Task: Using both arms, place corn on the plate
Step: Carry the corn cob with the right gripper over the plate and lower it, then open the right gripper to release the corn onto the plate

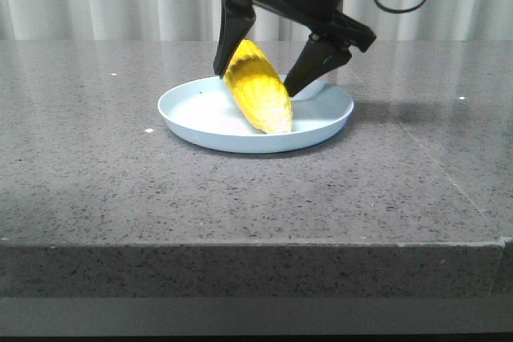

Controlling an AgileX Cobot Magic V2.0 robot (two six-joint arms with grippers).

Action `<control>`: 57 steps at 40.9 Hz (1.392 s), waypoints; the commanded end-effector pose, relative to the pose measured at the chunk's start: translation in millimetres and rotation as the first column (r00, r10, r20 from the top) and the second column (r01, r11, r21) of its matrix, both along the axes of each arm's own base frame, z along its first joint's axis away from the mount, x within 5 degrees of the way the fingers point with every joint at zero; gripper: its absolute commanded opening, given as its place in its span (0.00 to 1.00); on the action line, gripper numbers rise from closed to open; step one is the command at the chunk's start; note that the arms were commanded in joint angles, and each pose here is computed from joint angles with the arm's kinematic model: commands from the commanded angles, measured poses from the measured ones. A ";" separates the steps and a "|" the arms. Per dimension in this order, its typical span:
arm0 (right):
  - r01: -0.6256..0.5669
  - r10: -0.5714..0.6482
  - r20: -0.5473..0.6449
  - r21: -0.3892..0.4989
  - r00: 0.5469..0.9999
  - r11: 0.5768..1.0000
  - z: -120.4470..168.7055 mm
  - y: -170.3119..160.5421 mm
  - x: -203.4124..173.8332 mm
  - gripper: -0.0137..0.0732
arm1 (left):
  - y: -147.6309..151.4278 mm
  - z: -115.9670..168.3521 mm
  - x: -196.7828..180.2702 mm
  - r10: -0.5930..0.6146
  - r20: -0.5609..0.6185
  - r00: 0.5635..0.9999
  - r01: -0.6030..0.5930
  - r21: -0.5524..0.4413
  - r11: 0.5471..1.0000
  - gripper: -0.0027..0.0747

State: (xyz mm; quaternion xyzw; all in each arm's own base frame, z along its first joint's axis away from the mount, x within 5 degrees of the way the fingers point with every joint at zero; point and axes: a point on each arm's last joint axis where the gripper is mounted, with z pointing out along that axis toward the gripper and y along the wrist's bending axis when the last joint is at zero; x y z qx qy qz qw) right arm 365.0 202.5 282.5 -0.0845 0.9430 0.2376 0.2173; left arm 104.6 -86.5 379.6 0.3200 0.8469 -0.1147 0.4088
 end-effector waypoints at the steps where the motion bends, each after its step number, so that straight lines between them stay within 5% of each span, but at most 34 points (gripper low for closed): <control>1: -0.066 0.058 0.185 0.040 0.981 0.997 59.6 -3.7 -19.1 0.88 | -2.9 12.6 1.3 -0.008 0.066 0.998 0.012 -0.061 0.998 0.70; 9: -0.151 0.183 0.337 -0.120 0.924 0.981 98.7 -13.6 -60.0 0.88 | -2.9 12.6 1.3 -0.008 0.066 0.998 0.012 -0.061 0.998 0.70; 24: -0.129 0.227 0.453 -0.237 0.862 0.963 134.4 -75.7 -157.8 0.88 | -2.9 12.6 1.3 -0.008 0.066 0.998 0.012 -0.061 0.998 0.70; 42: -0.097 0.198 0.570 -0.202 0.797 0.975 118.3 -146.4 -275.4 0.88 | -2.9 12.6 1.3 -0.008 0.066 0.998 0.012 -0.061 0.998 0.70; 57: -0.081 0.169 0.644 -0.165 0.746 0.983 108.1 -171.5 -317.8 0.87 | -2.9 12.6 1.3 -0.008 0.066 0.998 0.012 -0.061 0.998 0.70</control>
